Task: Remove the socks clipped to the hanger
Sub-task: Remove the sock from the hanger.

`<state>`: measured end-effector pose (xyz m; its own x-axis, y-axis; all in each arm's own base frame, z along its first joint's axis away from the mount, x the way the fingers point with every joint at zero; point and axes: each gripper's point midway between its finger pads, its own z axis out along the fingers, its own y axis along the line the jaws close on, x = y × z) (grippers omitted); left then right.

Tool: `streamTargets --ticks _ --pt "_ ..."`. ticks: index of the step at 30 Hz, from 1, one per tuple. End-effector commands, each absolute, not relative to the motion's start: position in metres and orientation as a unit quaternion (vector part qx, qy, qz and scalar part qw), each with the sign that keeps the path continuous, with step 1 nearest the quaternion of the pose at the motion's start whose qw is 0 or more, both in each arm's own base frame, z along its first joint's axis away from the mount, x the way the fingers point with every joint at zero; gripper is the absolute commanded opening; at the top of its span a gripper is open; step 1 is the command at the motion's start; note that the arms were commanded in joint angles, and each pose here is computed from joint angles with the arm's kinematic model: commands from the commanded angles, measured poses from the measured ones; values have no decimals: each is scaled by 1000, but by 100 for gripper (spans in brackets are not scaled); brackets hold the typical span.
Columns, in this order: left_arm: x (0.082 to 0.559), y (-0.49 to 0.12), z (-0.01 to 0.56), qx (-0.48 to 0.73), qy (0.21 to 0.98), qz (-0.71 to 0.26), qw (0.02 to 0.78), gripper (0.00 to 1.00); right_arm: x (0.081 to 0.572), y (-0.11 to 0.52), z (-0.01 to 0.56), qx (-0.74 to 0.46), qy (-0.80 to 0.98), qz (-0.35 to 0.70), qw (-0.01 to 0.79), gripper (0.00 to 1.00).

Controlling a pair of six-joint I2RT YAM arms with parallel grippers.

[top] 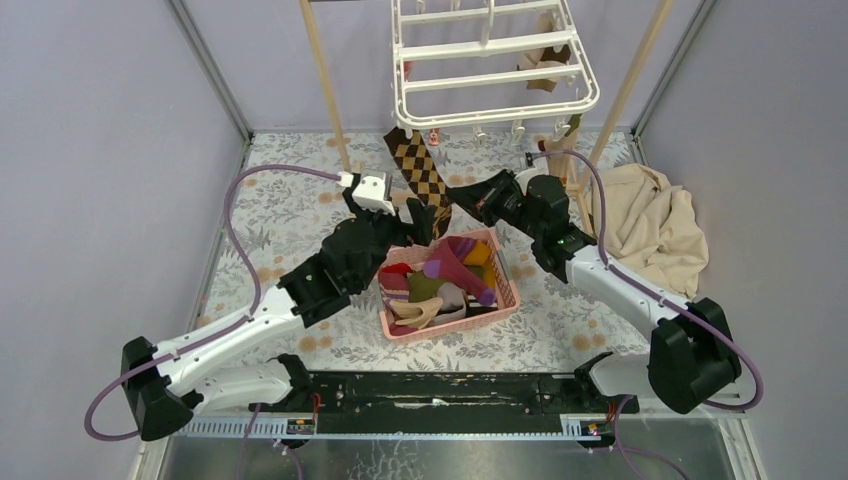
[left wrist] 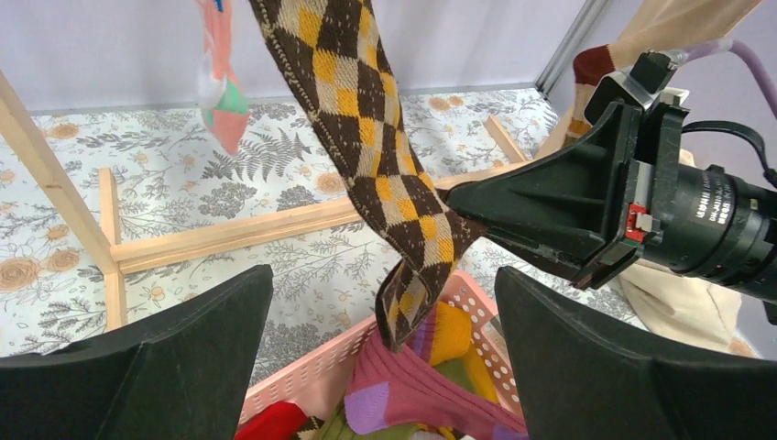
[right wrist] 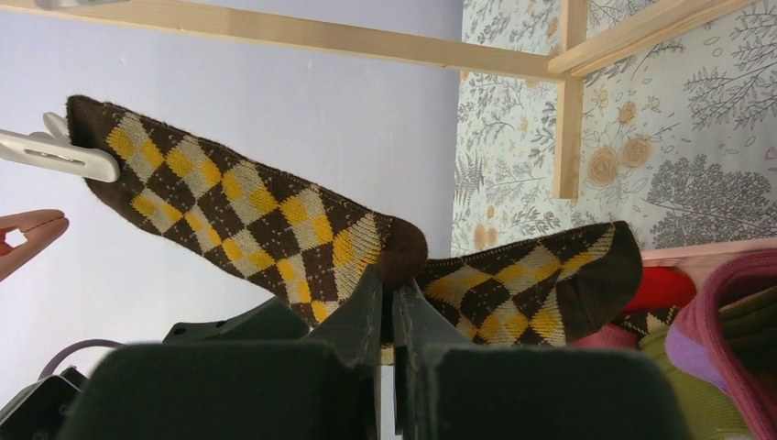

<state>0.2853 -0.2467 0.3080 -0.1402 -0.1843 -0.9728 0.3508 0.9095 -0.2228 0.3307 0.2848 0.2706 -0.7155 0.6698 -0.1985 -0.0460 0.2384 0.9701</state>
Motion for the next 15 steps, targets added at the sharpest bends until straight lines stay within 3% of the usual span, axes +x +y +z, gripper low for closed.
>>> streamTargets --ticks 1,15 --pt "281 -238 329 22 724 -228 650 99 328 279 297 183 700 602 338 0" --pt "303 -210 414 -39 621 -296 725 99 325 272 302 172 702 595 350 0"
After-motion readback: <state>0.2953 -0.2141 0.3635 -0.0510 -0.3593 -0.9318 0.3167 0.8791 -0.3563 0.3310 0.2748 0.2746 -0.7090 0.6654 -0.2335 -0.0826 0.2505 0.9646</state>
